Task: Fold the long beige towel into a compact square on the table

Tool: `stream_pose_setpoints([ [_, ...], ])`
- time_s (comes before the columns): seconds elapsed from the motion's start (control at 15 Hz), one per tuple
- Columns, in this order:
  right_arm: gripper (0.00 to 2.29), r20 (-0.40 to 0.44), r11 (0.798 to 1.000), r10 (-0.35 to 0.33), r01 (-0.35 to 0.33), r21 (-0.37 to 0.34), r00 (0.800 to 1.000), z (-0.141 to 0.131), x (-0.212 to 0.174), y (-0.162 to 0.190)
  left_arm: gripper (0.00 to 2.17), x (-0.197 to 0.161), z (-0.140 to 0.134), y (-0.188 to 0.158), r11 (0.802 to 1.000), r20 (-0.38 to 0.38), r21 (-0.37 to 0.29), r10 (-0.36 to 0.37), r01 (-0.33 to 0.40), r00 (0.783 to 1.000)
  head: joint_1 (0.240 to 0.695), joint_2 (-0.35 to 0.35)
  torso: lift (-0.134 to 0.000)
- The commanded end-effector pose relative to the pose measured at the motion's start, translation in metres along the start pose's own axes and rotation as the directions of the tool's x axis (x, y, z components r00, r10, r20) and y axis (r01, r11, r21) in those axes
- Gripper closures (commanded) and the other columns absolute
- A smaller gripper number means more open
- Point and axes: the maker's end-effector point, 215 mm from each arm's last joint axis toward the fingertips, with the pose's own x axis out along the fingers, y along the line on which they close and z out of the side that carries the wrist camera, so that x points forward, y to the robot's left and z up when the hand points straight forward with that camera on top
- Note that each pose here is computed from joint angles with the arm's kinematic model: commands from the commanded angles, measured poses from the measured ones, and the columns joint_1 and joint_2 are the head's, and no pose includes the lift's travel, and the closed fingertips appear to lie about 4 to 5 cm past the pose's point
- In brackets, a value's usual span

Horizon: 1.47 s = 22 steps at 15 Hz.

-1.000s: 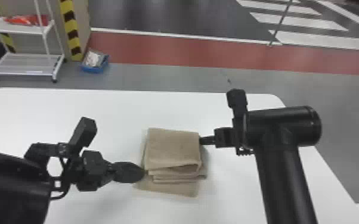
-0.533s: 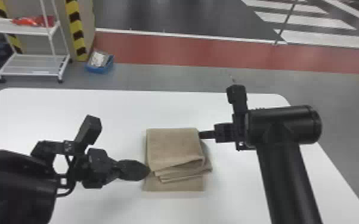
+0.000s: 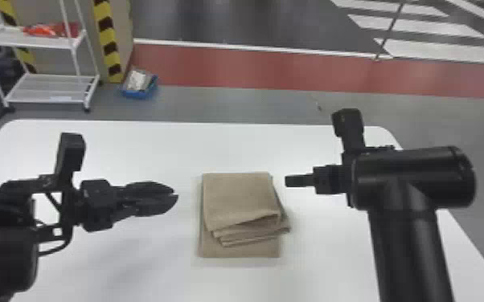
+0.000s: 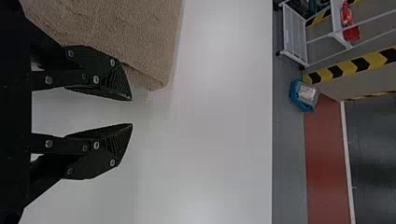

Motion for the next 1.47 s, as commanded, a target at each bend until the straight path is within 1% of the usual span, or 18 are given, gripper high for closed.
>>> stream_pose_setpoints([
  [0.0,0.0,0.041,0.975,0.013,-0.003,-0.221,0.999,0.028,-0.019,0.04,0.01,-0.029,-0.005,0.018,0.981,0.056,-0.157,0.12,-0.109,0.991,0.695,-0.131,-0.124],
  [0.07,0.0,0.044,0.931,0.072,-0.052,-0.361,0.996,0.04,-0.021,0.077,0.03,-0.044,-0.01,0.023,0.963,0.088,-0.215,0.187,-0.164,0.978,0.695,-0.082,-0.124],
  [0.13,0.0,0.005,0.881,0.121,-0.105,-0.461,0.993,0.038,-0.021,0.113,0.03,-0.06,-0.014,0.022,0.94,0.127,-0.282,0.236,-0.193,0.963,0.695,-0.047,-0.124],
  [0.2,0.02,-0.038,0.814,0.125,-0.125,-0.567,0.991,0.033,-0.023,0.13,0.03,-0.074,-0.014,0.019,0.926,0.167,-0.322,0.259,-0.196,0.952,0.695,-0.013,-0.124],
  [0.27,0.02,-0.071,0.767,0.139,-0.153,-0.623,0.988,0.026,-0.024,0.143,0.03,-0.088,-0.017,0.015,0.907,0.193,-0.371,0.284,-0.198,0.939,0.695,0.028,-0.124],
  [0.33,0.04,-0.111,0.733,0.155,-0.189,-0.653,0.982,0.017,-0.028,0.151,0.03,-0.101,-0.015,0.008,0.904,0.219,-0.384,0.29,-0.191,0.932,0.695,0.065,-0.124],
  [0.4,0.05,-0.121,0.708,0.14,-0.185,-0.682,0.983,0.014,-0.029,0.153,0.03,-0.109,-0.016,0.0,0.902,0.23,-0.387,0.294,-0.19,0.928,0.695,0.114,-0.124],
  [0.47,0.07,-0.127,0.686,0.116,-0.172,-0.707,0.985,0.011,-0.029,0.153,0.03,-0.115,-0.015,-0.003,0.901,0.242,-0.392,0.297,-0.187,0.924,0.695,0.131,-0.124],
  [0.53,0.08,-0.141,0.653,0.088,-0.164,-0.74,0.986,0.003,-0.03,0.149,0.03,-0.117,-0.019,-0.006,0.898,0.241,-0.4,0.297,-0.184,0.924,0.695,0.138,-0.124],
  [0.67,0.09,-0.15,0.596,0.048,-0.149,-0.789,0.987,-0.009,-0.037,0.133,0.03,-0.12,-0.023,-0.008,0.893,0.241,-0.412,0.299,-0.181,0.924,0.695,0.146,-0.124],
  [0.73,0.09,-0.151,0.551,0.031,-0.143,-0.822,0.988,-0.016,-0.042,0.126,0.03,-0.119,-0.026,-0.009,0.891,0.238,-0.417,0.299,-0.181,0.924,0.695,0.141,-0.124],
  [0.87,0.09,-0.163,0.446,-0.012,-0.141,-0.884,0.987,-0.035,-0.047,0.117,0.03,-0.119,-0.028,-0.01,0.888,0.241,-0.425,0.298,-0.176,0.924,0.695,0.128,-0.124],
  [1.0,0.1,-0.179,0.367,-0.039,-0.152,-0.918,0.983,-0.047,-0.051,0.11,0.03,-0.116,-0.032,-0.013,0.886,0.237,-0.432,0.291,-0.168,0.927,0.695,0.115,-0.124],
  [1.07,0.1,-0.188,0.344,-0.073,-0.152,-0.927,0.979,-0.054,-0.052,0.098,0.03,-0.114,-0.035,-0.014,0.884,0.234,-0.438,0.29,-0.166,0.928,0.695,0.109,-0.124],
  [1.13,0.12,-0.193,0.302,-0.098,-0.156,-0.94,0.976,-0.057,-0.053,0.09,0.03,-0.113,-0.038,-0.016,0.881,0.231,-0.444,0.289,-0.164,0.929,0.695,0.096,-0.124],
  [1.2,0.12,-0.196,0.285,-0.113,-0.158,-0.946,0.974,-0.057,-0.052,0.085,0.03,-0.112,-0.04,-0.017,0.878,0.233,-0.449,0.291,-0.163,0.928,0.695,0.087,-0.124],
  [1.27,0.13,-0.2,0.254,-0.115,-0.166,-0.953,0.973,-0.057,-0.048,0.086,0.03,-0.111,-0.042,-0.018,0.876,0.232,-0.455,0.291,-0.161,0.928,0.695,0.076,-0.124],
  [1.4,0.15,-0.212,0.215,-0.132,-0.181,-0.96,0.968,-0.058,-0.04,0.09,0.04,-0.109,-0.045,-0.023,0.871,0.235,-0.466,0.291,-0.155,0.927,0.695,0.063,-0.124],
])
